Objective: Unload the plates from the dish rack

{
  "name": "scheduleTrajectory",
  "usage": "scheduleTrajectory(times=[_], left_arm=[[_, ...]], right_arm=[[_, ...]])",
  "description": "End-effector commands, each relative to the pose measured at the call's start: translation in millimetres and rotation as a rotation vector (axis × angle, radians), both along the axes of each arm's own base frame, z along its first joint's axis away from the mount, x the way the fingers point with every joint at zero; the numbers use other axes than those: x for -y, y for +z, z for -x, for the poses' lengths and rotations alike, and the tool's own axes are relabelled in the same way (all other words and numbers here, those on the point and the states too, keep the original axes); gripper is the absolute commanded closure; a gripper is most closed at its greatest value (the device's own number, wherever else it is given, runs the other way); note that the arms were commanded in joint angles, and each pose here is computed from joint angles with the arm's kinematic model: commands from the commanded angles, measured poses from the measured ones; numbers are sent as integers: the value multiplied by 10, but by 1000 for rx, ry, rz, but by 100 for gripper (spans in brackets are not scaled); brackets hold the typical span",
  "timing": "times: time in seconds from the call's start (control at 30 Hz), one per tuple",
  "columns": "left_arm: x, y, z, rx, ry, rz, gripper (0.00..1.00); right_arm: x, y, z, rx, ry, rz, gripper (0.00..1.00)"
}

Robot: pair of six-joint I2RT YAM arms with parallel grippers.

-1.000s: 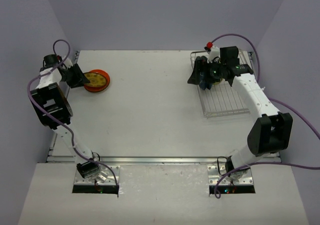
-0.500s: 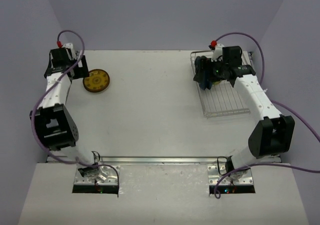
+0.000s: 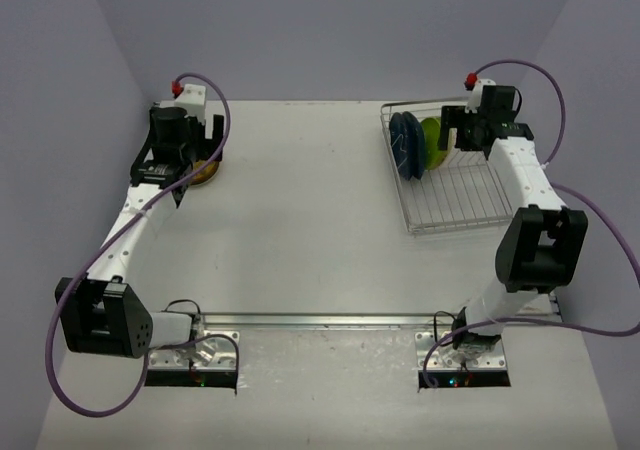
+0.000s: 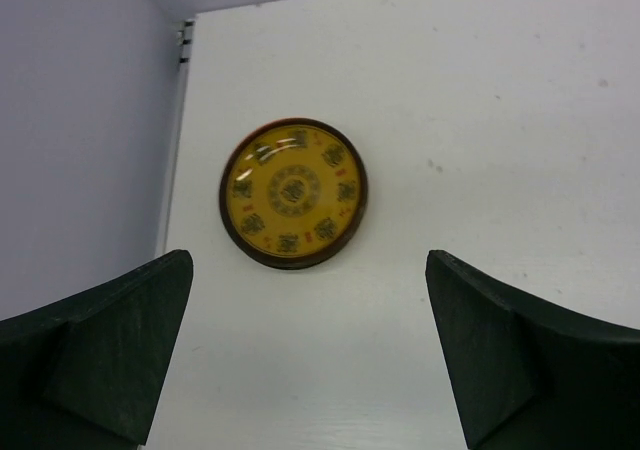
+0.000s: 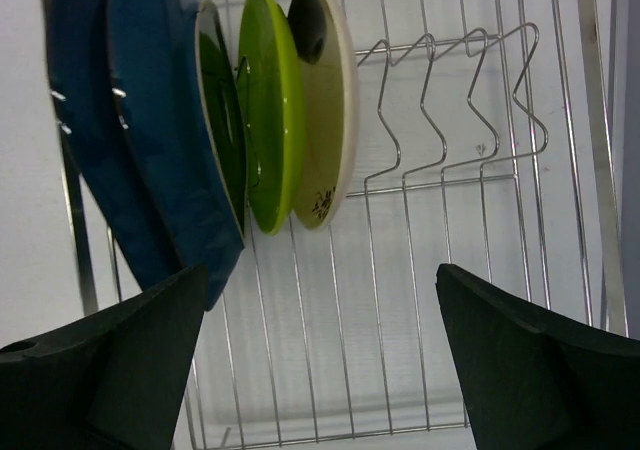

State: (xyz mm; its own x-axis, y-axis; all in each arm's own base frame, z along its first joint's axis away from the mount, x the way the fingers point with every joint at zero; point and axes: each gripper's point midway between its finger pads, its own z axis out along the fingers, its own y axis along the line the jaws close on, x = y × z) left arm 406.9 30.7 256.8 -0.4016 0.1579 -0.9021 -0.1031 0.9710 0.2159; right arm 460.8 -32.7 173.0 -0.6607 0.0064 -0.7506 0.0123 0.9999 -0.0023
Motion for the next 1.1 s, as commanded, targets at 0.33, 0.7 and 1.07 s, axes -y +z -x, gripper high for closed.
scheduleTrajectory(times=[0.33,0.7,1.07], left_arm=[[304,107,-126,33,-32,-4,0],[324,62,-156,19,-36,2,0],[338,54,-193,13,-35,3,0]], right_arm=[[389,-29,-520,53,-56,57,11],[446,-97,-534,44,-45,18,17],[453,-240,-632,15,-42,27,37]])
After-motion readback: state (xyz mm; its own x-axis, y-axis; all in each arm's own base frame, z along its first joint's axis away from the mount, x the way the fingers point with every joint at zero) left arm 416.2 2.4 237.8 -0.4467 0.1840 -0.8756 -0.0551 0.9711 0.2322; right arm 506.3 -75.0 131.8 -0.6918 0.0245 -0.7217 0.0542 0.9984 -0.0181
